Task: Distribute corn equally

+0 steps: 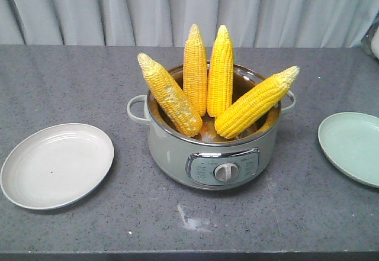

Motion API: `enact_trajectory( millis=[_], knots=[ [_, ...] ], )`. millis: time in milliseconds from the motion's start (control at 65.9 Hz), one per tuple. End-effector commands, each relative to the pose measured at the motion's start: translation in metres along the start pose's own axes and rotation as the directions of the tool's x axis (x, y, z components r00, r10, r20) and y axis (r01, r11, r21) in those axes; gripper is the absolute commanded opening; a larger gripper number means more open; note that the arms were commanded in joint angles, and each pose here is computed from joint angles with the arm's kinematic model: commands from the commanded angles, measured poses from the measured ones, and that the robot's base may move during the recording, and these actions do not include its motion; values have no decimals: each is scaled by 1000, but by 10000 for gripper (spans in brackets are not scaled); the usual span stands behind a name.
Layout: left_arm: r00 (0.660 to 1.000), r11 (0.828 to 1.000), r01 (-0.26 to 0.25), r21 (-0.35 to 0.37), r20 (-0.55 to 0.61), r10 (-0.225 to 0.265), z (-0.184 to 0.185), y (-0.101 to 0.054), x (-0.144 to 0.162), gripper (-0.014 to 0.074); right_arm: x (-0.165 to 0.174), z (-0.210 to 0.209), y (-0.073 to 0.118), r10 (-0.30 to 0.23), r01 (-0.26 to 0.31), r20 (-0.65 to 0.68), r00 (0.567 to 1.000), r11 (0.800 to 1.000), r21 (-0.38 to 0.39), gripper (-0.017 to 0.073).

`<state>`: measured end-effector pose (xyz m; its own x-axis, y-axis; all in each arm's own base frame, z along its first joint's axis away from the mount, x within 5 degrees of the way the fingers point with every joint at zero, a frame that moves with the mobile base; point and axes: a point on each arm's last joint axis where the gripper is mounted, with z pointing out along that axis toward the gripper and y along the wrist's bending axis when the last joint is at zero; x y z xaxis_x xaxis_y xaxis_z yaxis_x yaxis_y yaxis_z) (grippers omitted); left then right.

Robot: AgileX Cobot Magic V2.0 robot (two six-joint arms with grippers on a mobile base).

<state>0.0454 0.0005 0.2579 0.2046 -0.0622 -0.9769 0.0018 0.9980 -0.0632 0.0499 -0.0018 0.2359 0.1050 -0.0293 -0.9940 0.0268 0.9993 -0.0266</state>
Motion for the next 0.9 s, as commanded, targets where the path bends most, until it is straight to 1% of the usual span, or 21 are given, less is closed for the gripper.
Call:
enact_trajectory(
  millis=[0, 106, 137, 258, 304, 425, 516, 607, 668, 729, 881],
  knots=[
    [997, 1000, 19, 3, 75, -19, 4, -3, -45, -6, -41, -2, -2, -11, 10, 70, 997, 1000, 14, -6],
    [1000, 1000, 16, -2, 19, -16, 15, -5, -78, -6, -74, 0, -5, -21, 20, 25, 999, 999, 32, -6],
    [1000, 1000, 16, -3, 11, -16, 18, -5, -87, -6, -83, 3, -5, -27, 27, 9, 1000, 999, 36, -6],
    [996, 1000, 16, -12, -85, -17, 39, -7, -116, -6, -113, 17, -7, -58, 61, -58, 997, 997, 44, -6],
    [990, 1000, 15, -17, -142, -18, 49, -7, -122, -6, -122, 23, -8, -60, 64, -90, 994, 997, 47, -6],
    [967, 1000, 11, -27, -254, -18, 75, -8, -138, -6, -141, 44, -9, -45, 53, -162, 986, 998, 46, -6],
    [947, 999, 10, -32, -322, -20, 94, -8, -139, -6, -145, 62, -8, -29, 39, -217, 976, 998, 41, -6],
    [924, 999, 7, -37, -383, -21, 114, -8, -131, -6, -139, 80, -8, -28, 40, -279, 960, 999, 37, -6],
    [905, 999, 4, -40, -425, -20, 124, -7, -123, -6, -131, 91, -8, -26, 39, -332, 943, 999, 34, -6],
    [886, 999, 2, -43, -463, -22, 133, -7, -115, -6, -123, 100, -7, -11, 26, -390, 921, 999, 32, -6],
    [855, 999, 0, -48, -518, -25, 147, -6, -102, -6, -106, 118, -6, -6, 23, -490, 872, 999, 29, -6]
  ],
)
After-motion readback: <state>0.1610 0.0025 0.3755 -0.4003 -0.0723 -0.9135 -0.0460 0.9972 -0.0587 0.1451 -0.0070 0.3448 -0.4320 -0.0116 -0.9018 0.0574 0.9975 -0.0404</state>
